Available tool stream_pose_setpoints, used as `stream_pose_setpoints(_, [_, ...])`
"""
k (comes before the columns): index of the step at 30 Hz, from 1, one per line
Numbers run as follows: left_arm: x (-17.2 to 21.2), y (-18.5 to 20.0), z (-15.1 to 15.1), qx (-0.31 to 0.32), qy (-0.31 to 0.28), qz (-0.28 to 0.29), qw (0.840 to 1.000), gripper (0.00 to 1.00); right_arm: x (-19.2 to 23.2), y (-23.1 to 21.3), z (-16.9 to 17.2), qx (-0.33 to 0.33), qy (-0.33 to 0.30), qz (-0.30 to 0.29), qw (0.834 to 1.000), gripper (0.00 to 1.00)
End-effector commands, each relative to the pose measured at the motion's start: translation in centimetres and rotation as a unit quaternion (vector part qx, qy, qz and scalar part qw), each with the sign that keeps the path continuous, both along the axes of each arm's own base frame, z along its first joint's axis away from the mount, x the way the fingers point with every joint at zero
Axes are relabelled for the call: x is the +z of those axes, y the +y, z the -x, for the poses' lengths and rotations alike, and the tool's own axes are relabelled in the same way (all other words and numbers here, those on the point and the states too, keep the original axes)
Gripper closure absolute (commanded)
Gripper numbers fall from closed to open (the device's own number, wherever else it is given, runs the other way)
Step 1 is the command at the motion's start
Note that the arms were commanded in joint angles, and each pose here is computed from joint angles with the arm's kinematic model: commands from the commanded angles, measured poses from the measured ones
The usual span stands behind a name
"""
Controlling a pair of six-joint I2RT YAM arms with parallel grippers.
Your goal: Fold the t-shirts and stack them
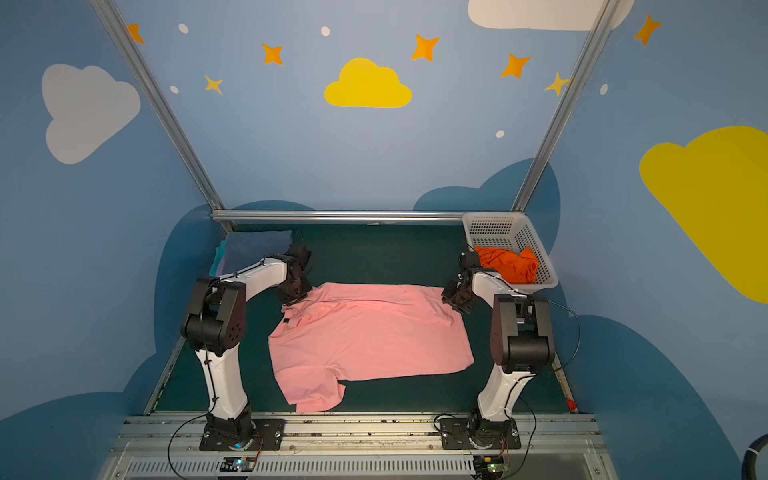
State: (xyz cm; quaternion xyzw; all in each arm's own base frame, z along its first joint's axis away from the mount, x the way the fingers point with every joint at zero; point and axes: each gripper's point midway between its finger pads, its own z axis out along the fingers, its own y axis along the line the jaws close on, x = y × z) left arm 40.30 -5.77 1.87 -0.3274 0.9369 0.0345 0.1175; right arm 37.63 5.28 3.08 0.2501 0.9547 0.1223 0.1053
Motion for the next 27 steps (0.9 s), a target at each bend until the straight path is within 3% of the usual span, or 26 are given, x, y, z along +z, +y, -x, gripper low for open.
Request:
stream_pose_setpoints(1, [-0.9, 1.5, 1.9, 0.004, 0.037, -0.026, 0.999, 0.83, -0.4, -0.6, -1.0, -0.004, 0.004, 0.015, 1.000, 0.62])
stream_pose_setpoints(6, [-1.1, 2.7, 2.3, 0.016, 0.042, -0.030, 0.999, 0.84, -0.8, -0.3, -2.1, 0.009, 0.009, 0.020, 1.000, 0.67])
stream_pose_setpoints(11, [-0.9, 4.6, 3.5, 0.036, 0.046, -0.043, 0.997, 0.90, -0.4, 1.1, -3.0, 0.037, 0.001, 0.022, 0.999, 0.98])
stream_pose_setpoints(12, [-0.8, 4.9, 3.7, 0.041, 0.047, -0.045, 0.997, 0.92, -0.2, 1.5, -3.2, 0.041, -0.002, 0.023, 0.999, 1.00])
stream_pose_setpoints(27, [-0.8, 9.3, 6.4, 0.096, 0.063, -0.064, 0.991, 0.96, 5.9, 5.0, -7.0, 0.128, -0.074, 0.110, 0.983, 1.00])
